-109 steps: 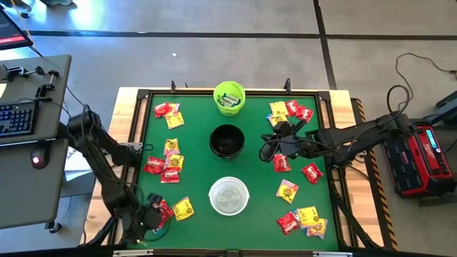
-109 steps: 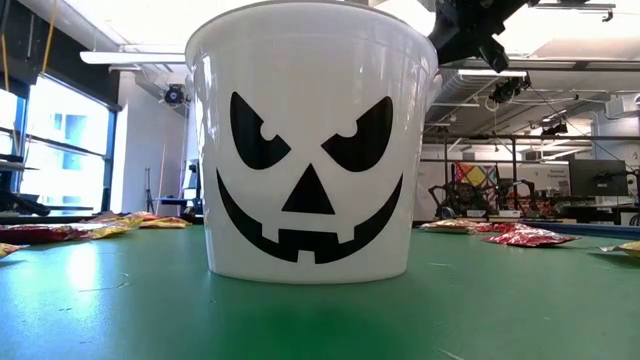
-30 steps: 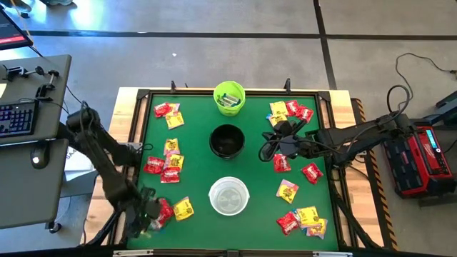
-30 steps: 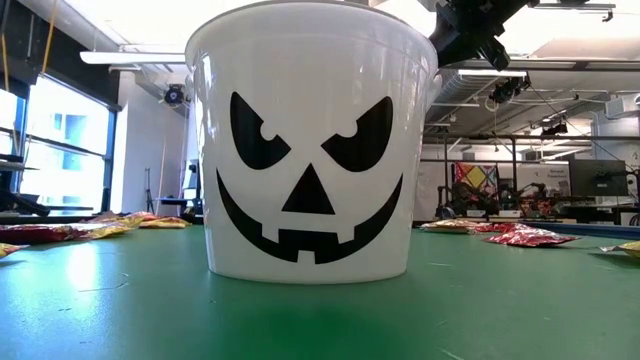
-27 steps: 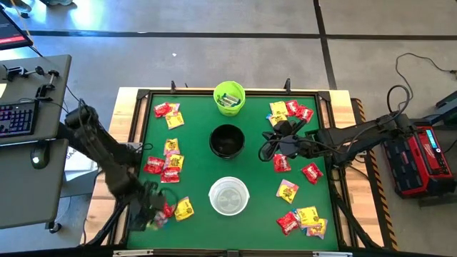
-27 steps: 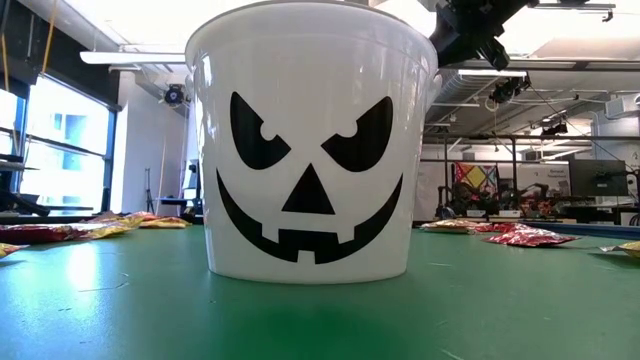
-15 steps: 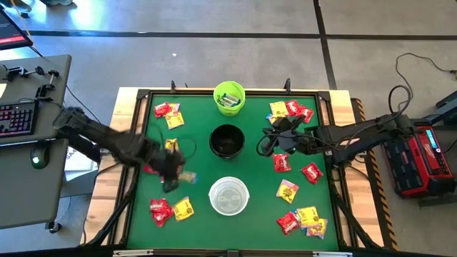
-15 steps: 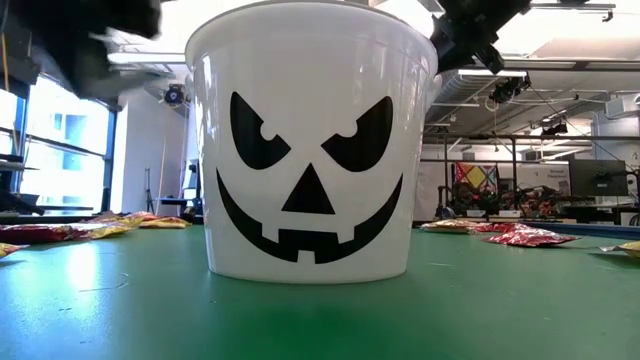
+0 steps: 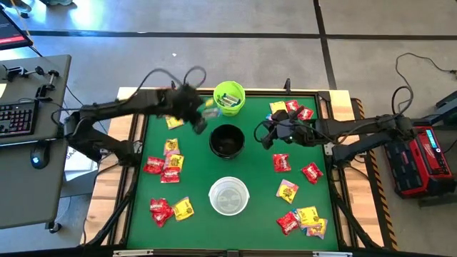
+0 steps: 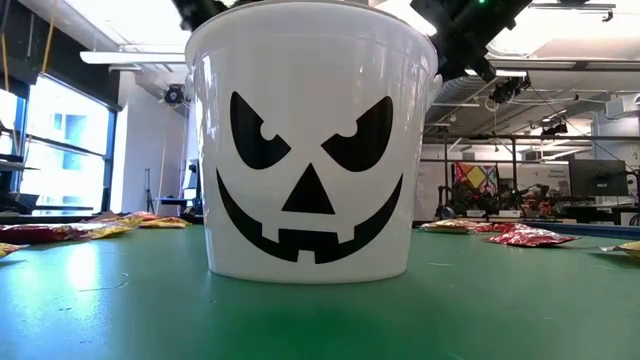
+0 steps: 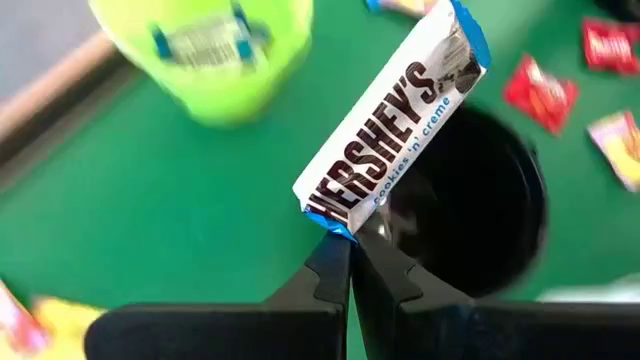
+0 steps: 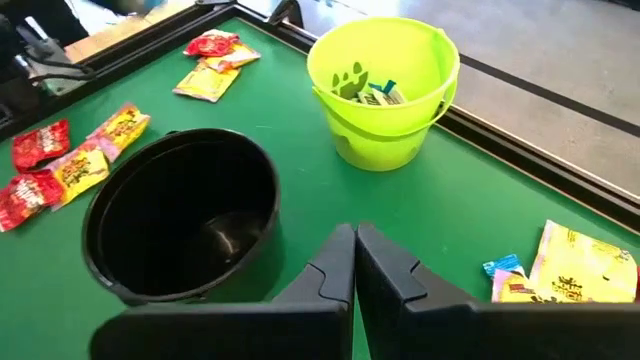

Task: Sort candy by brand, put in halloween buckets
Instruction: Put the white chocolate into the green bucket

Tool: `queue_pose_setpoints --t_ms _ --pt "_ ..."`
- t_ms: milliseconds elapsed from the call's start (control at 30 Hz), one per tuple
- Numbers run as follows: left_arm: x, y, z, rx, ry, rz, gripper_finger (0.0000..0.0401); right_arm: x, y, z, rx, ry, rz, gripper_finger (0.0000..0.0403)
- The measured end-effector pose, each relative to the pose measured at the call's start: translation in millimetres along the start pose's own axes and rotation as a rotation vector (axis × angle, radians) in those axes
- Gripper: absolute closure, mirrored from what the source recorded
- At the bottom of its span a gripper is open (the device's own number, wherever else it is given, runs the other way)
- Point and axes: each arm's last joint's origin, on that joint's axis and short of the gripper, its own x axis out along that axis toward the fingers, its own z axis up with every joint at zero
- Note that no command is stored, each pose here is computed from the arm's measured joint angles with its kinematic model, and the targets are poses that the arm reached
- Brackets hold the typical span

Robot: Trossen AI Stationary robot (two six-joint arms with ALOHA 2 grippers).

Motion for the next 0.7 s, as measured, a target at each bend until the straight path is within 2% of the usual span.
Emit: queue_pose_setpoints --t_ms 167,400,567,700 --pt "16 25 45 0.005 -0.050 0.054 0.0401 4 -6 3 -0.004 0.001 -0.020 0.0403" --pt "53 58 90 0.027 -0.041 0.133 0.0401 9 -14 7 -0.015 0.022 -0.017 0.0403" --pt "81 71 111 0.069 -0.025 0.155 0.0401 14 -21 11 -0.038 0.032 -0.024 0.0403" --pt "97 72 113 0.142 0.026 0.109 0.0401 18 -28 14 -0.051 0.042 -0.031 0.0403"
